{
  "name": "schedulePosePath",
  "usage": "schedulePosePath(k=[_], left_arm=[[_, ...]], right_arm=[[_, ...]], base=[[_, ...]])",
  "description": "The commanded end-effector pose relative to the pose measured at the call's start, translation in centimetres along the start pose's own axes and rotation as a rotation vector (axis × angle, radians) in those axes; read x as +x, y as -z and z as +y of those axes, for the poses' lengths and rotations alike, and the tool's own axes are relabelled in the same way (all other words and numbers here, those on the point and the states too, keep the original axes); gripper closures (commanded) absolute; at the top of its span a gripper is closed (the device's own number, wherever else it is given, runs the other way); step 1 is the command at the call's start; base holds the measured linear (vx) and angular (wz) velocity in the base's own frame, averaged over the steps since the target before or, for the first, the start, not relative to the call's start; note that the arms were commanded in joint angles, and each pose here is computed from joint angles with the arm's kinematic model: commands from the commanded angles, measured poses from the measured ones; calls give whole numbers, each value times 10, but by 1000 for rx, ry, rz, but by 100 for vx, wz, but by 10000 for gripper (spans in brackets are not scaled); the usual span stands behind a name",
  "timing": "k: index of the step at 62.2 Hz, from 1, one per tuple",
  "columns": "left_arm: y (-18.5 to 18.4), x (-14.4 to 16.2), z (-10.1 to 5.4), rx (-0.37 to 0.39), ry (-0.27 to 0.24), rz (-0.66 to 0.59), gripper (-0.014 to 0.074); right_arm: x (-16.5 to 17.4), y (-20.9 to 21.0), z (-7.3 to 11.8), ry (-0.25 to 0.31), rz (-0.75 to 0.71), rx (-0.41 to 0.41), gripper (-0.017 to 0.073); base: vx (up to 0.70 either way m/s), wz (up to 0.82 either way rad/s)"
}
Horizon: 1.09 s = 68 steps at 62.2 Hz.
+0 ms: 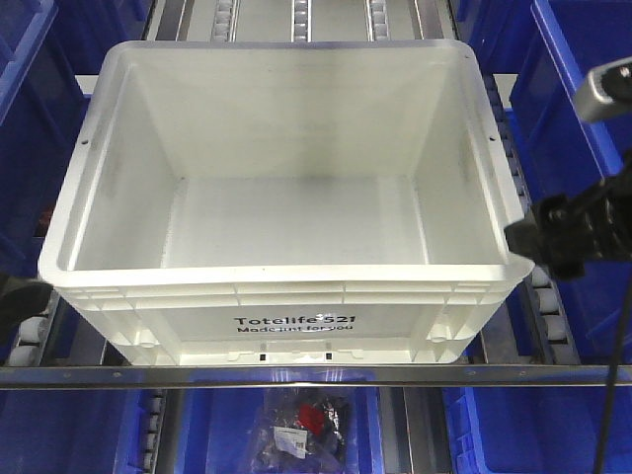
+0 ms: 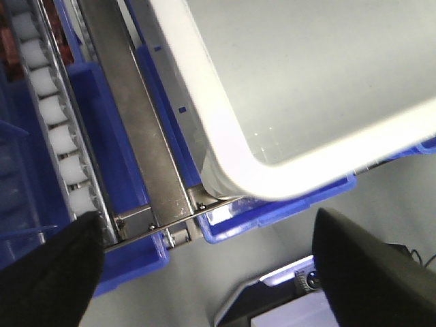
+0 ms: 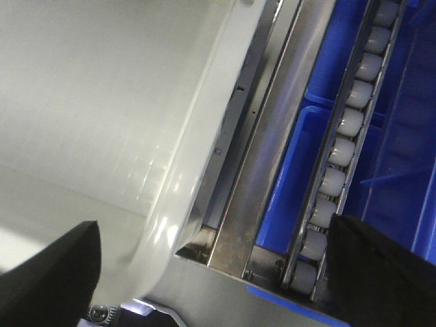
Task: Move bin from left to right shelf
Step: 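Lower both grippers onto the crate's side rims and close them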
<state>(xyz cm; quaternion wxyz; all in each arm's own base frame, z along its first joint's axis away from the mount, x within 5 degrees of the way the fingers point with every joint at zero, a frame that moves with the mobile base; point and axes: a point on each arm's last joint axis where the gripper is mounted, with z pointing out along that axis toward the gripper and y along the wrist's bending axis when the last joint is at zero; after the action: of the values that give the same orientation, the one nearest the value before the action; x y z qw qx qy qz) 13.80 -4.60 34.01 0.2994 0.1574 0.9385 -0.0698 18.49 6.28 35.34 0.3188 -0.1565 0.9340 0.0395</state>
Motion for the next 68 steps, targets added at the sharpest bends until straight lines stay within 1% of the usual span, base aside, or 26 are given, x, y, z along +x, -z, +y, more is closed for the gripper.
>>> schedulePosePath(k=[1, 8, 10, 15, 20, 25, 29, 42, 52, 60, 68], left_arm=[[4, -25, -1, 8, 32, -89, -1], [5, -47, 0, 3, 65, -114, -1], [5, -51, 1, 0, 63, -117, -1], [1, -62, 3, -15, 81, -116, -1], [-6, -72, 4, -19, 111, -121, -1], [-16, -81, 5, -19, 130, -122, -1], [-23, -87, 6, -18, 133, -115, -1], [-42, -101, 7, -20, 141, -69, -1], [-53, -103, 8, -23, 141, -52, -1], [-59, -104, 9, -23, 143, -38, -1], [-61, -105, 9, -24, 142, -46, -1]], right_arm=[[-18, 4, -1, -33, -71, 17, -50], [-25, -6, -2, -68, -51, 31, -11], [-25, -9, -2, -75, -43, 34, -3], [-27, -18, -2, -101, -19, 36, 13], [-30, -26, -2, -122, -8, 35, 24], [-31, -34, -2, -145, 7, 36, 29], [-32, -39, -1, -166, 17, 37, 29], [-41, -54, 0, -184, 51, 33, 29], [-56, -59, 2, -201, 54, 14, 29], [-65, -66, 2, -203, 73, 15, 29], [-72, -74, 2, -216, 98, 21, 29]], base=[[0, 0], [0, 0], [0, 0], [0, 0], [0, 0], [0, 0], [0, 0], [0, 0], [0, 0], [0, 0], [0, 0]])
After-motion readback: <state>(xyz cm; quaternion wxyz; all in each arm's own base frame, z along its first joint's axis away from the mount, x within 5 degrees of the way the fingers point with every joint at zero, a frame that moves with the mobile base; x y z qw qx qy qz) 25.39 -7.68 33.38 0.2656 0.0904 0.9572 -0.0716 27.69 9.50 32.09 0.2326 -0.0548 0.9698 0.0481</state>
